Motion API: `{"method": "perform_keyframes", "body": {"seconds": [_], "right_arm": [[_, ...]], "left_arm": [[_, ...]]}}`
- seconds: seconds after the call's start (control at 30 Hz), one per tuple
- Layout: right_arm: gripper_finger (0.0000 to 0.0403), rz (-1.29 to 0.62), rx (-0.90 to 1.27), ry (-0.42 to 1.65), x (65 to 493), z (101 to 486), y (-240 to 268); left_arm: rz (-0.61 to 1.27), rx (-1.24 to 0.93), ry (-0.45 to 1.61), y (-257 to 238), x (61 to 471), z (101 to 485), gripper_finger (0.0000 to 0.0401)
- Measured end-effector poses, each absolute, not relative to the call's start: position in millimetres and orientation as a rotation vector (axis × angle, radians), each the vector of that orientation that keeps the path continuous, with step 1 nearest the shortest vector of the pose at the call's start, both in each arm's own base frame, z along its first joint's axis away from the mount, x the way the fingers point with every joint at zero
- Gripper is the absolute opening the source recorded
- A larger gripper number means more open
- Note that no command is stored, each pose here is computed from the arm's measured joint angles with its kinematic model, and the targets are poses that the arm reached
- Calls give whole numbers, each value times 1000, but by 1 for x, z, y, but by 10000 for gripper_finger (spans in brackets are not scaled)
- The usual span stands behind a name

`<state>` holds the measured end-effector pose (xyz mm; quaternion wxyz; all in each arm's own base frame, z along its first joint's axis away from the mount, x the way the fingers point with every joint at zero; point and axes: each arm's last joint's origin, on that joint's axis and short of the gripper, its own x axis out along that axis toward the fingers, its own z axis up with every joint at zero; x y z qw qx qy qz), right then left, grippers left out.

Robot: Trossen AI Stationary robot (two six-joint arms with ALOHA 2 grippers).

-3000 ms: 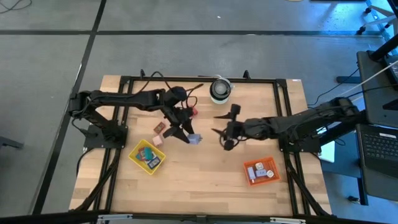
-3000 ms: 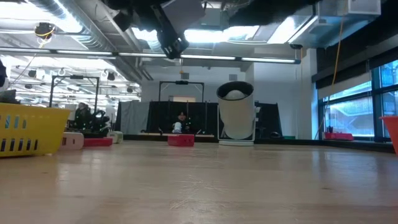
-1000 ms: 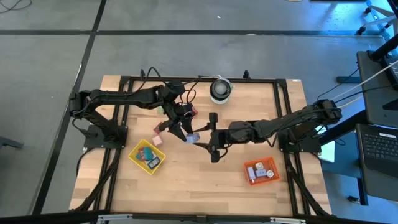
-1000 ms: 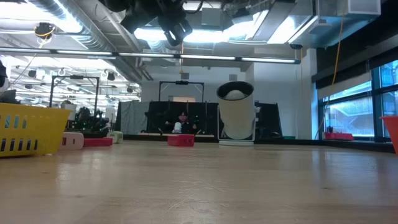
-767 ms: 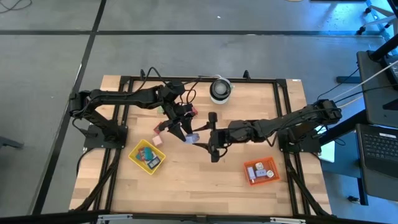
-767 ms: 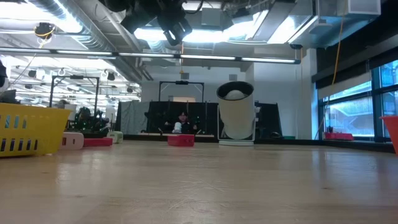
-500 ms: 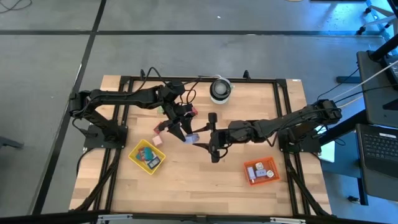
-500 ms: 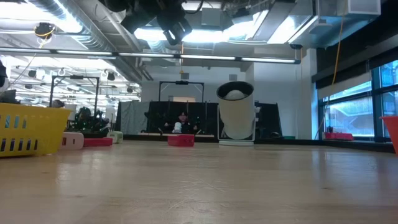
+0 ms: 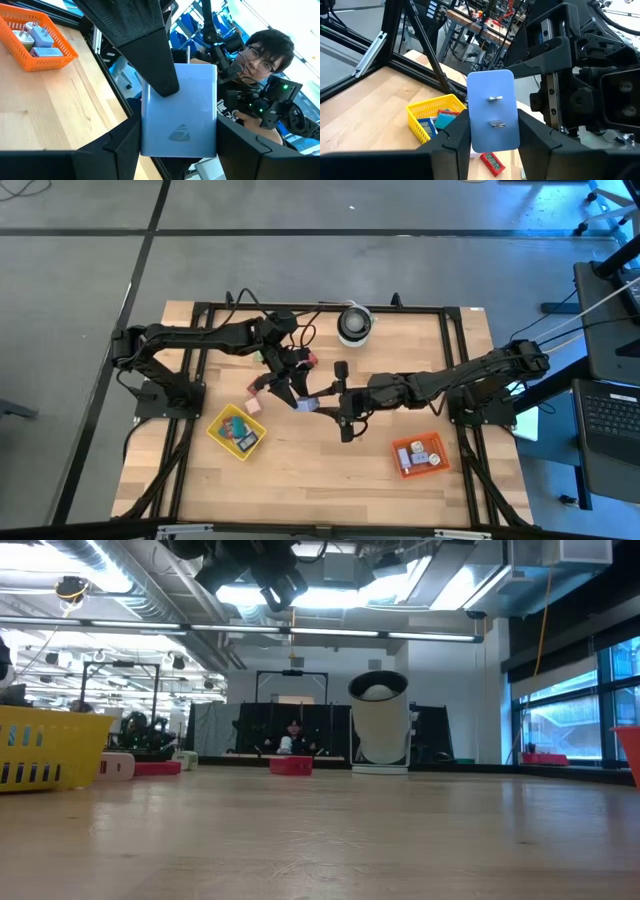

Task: Pick & Place Office items
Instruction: Put the violet charger adapter into the orange bin

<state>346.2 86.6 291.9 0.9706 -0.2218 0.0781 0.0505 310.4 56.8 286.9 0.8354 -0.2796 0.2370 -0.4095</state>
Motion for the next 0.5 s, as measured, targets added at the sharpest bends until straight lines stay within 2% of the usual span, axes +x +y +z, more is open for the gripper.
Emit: {"method": "perform_keyframes", "body": {"seconds": [0.3, 0.5], "right_arm": [[124, 97, -497, 156, 346, 294, 85], [124, 113, -503, 224, 352, 313, 77]], "left_arm": [[-854, -606, 487, 60, 311, 290, 230], [-810, -567, 411, 75, 314, 316, 237]]}}
